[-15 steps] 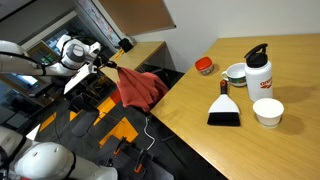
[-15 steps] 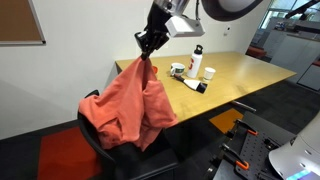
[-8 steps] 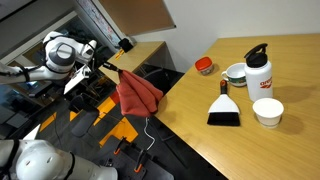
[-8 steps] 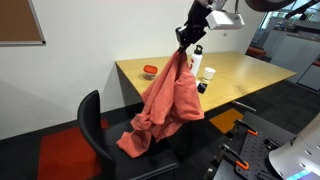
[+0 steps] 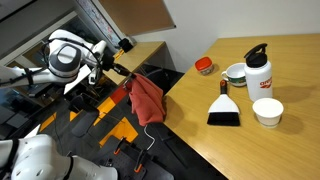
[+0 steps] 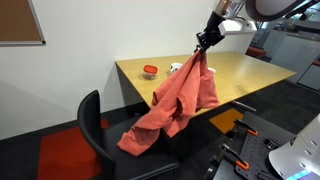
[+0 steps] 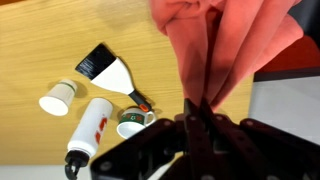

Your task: Put the orange cloth on the table

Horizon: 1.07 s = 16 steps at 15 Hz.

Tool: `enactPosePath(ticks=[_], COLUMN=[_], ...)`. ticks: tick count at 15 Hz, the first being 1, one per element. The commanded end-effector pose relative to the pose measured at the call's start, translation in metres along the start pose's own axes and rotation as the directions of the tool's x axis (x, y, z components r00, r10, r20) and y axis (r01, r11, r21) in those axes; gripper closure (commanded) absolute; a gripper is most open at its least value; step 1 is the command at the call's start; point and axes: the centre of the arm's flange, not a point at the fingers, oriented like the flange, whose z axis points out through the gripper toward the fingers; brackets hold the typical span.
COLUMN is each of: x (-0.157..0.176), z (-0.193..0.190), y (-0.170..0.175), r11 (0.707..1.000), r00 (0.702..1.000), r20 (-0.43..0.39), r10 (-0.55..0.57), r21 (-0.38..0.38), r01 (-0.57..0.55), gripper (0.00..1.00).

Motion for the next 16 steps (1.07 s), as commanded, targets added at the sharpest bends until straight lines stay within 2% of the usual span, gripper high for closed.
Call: enactPosePath(ticks=[1, 2, 3, 4, 9, 10, 11, 13, 16], x=[0.029, 0.033, 0.014, 0.014, 0.011, 0.021, 0.036, 0.067, 0.112], z=[0.014, 0.017, 0.014, 0.018, 0.022, 0.026, 0.03, 0.028, 0.021], y=[0.024, 0.024, 0.026, 0.028, 0.026, 0.025, 0.031, 0.051, 0.077], r11=[0.997, 0.999, 0.998, 0.998, 0.998, 0.992, 0.981, 0.96, 0.911], r00=[0.998, 0.999, 1.0, 1.0, 1.0, 0.997, 0.988, 0.969, 0.92], r20=[-0.048, -0.039, -0.01, -0.003, 0.007, -0.028, -0.079, -0.121, -0.198], r10=[0.037, 0.009, 0.021, 0.024, 0.018, 0.07, 0.133, 0.216, 0.337], r21=[-0.065, -0.048, -0.052, -0.054, -0.056, -0.101, -0.13, -0.154, -0.179], r01=[-0.04, -0.011, -0.022, -0.024, -0.017, -0.072, -0.142, -0.234, -0.372], gripper=[0.98, 0.98, 0.98, 0.93, 0.93, 0.98, 0.98, 0.98, 0.98])
